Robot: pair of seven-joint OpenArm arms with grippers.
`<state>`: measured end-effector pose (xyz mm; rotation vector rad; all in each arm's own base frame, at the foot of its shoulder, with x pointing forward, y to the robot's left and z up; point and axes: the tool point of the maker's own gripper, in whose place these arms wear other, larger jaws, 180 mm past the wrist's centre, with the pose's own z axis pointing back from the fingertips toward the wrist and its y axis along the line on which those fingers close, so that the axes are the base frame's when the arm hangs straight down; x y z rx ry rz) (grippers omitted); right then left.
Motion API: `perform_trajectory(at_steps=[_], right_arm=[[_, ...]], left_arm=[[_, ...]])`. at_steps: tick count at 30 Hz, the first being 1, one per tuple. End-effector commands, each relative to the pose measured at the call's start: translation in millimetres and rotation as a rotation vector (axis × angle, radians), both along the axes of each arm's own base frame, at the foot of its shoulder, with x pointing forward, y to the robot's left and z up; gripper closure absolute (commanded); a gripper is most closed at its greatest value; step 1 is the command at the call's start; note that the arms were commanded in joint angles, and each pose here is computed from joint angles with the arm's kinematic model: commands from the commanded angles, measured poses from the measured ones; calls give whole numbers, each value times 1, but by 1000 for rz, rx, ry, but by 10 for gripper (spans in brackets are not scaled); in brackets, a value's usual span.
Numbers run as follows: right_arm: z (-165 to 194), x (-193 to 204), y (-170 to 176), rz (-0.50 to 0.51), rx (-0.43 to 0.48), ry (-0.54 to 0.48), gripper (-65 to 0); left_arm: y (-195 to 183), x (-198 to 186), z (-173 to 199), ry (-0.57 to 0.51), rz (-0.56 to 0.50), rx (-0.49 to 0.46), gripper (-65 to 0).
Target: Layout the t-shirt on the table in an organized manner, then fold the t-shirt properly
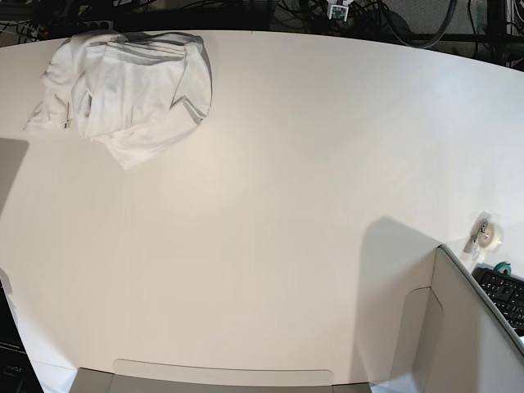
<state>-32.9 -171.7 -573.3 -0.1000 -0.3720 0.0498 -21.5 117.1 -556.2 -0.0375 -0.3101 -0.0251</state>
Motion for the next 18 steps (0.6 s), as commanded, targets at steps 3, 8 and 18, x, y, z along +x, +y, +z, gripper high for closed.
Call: perform_trajectory(at_steps=[3, 8, 18], right_arm=[[15, -7, -4, 13, -11, -22, 0], [38, -5, -2, 26, -9, -68, 0], [85, 16, 2, 58, -5, -182, 0]], left_arm=[[-2, -2, 17, -7, -6, -3, -3], [-1, 0, 39, -30, -10, -1, -2], [8, 38, 95, -80, -22, -104, -2]])
